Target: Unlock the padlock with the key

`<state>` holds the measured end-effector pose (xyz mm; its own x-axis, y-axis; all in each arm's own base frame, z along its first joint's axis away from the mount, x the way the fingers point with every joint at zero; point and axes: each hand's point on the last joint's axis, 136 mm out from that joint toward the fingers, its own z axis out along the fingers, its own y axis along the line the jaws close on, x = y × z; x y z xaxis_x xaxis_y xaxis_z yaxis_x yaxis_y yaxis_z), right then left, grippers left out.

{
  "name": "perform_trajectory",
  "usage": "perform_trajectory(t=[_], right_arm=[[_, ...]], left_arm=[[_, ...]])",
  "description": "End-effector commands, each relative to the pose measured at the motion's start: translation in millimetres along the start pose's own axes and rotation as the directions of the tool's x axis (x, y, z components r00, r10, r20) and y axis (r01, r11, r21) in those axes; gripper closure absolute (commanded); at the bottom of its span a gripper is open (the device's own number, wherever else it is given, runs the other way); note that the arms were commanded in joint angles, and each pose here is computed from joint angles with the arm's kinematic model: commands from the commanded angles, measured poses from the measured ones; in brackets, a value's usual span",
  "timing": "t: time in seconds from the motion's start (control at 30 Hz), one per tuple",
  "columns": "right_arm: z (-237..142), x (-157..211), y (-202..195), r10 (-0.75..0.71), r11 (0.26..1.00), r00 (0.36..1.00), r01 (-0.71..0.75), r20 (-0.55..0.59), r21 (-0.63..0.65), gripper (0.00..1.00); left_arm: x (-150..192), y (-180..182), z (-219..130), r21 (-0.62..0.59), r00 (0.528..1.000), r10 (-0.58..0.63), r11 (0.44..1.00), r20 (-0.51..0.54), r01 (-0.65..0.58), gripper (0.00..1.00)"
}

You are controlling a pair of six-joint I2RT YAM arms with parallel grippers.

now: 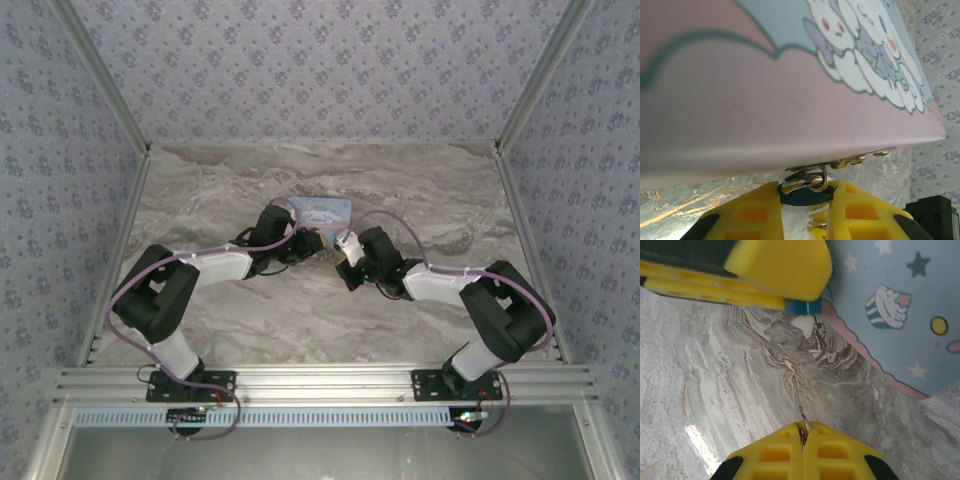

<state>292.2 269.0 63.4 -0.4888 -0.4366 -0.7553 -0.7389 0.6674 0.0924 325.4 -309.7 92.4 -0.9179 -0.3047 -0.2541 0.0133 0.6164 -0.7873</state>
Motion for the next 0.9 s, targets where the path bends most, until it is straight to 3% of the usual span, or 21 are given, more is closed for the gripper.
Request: perform_trajectory(t=[0.0,0.87], right_arm=[[2,-10,-3,-0.01,1.0,0.999,0.009,0.05,0.028,1.0],[11,-26,-8,0.018,0.999,0.993,-0.022,0.116,0.03,1.0]], left_arm=[[-12,-37,-13,0.085,0.999,0.002,0.996,0.038,-0.006,0.84],[-14,-41,-15,0.095,0.998,-0.012,0.995,0.057,0.006,0.84]])
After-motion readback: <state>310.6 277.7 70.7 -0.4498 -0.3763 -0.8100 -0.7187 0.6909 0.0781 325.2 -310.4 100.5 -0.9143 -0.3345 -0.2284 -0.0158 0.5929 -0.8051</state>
